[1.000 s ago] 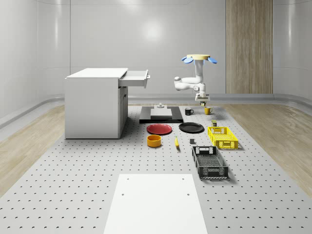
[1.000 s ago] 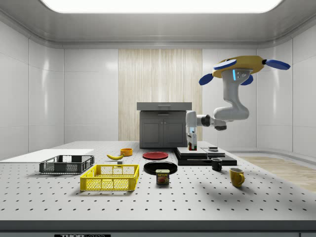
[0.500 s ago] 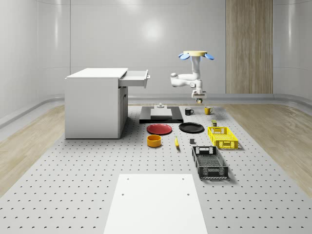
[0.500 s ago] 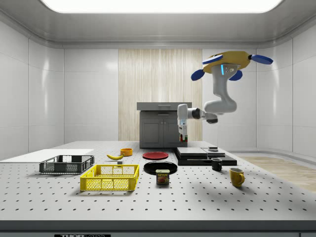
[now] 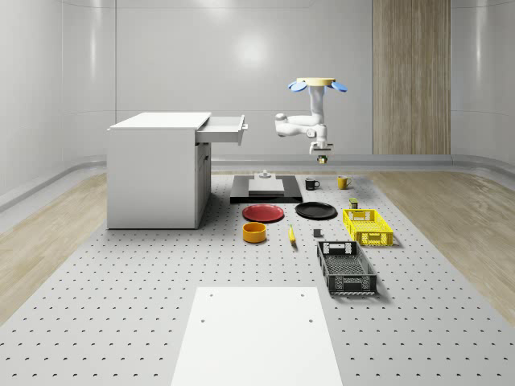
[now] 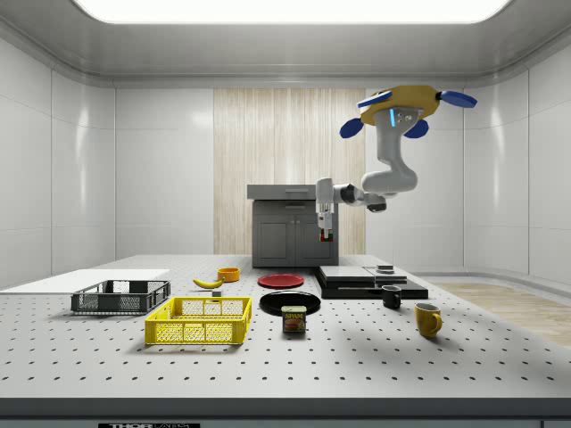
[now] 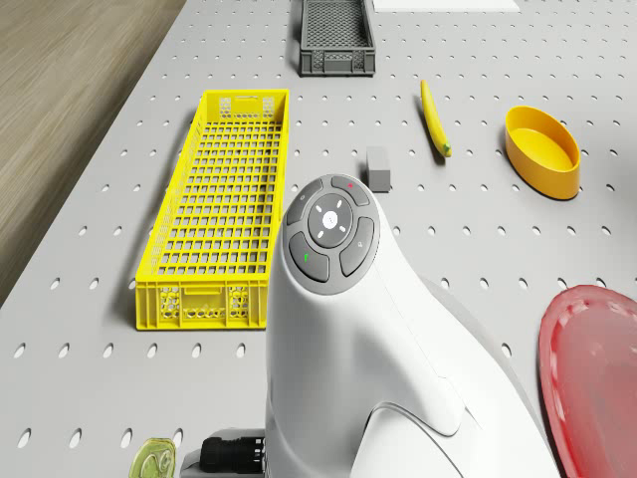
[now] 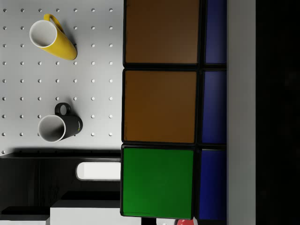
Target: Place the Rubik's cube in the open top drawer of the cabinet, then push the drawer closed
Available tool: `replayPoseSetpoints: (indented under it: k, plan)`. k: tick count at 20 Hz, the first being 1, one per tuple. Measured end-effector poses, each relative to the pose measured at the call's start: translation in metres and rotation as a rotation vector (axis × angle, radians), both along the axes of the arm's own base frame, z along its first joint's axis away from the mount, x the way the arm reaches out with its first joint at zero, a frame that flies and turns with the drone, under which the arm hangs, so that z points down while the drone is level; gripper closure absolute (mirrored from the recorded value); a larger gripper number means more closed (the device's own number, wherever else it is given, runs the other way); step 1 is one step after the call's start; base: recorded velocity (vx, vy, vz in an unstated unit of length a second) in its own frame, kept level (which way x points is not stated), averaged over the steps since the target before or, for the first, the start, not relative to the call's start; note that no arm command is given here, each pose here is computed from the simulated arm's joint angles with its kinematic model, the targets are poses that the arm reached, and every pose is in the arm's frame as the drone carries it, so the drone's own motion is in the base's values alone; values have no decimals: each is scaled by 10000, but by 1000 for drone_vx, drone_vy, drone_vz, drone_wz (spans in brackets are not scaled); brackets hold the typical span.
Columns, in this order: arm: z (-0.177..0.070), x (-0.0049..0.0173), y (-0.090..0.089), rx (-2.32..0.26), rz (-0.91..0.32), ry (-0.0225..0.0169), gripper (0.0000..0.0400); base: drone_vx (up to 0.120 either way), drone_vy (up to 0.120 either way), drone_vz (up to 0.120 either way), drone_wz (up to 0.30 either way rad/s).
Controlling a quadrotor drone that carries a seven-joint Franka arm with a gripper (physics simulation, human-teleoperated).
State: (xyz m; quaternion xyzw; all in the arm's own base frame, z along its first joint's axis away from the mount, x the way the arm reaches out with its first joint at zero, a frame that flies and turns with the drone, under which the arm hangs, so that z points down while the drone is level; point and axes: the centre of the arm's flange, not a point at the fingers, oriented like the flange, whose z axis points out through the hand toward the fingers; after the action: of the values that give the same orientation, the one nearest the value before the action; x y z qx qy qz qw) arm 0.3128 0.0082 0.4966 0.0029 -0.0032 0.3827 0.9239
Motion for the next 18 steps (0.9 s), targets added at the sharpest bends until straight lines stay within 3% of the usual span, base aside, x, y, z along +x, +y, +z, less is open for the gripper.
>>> replayPoseSetpoints:
  k: [18]
  plan:
    - [0, 0, 0, 1, 1, -1, 80, 0, -120, 120, 0]
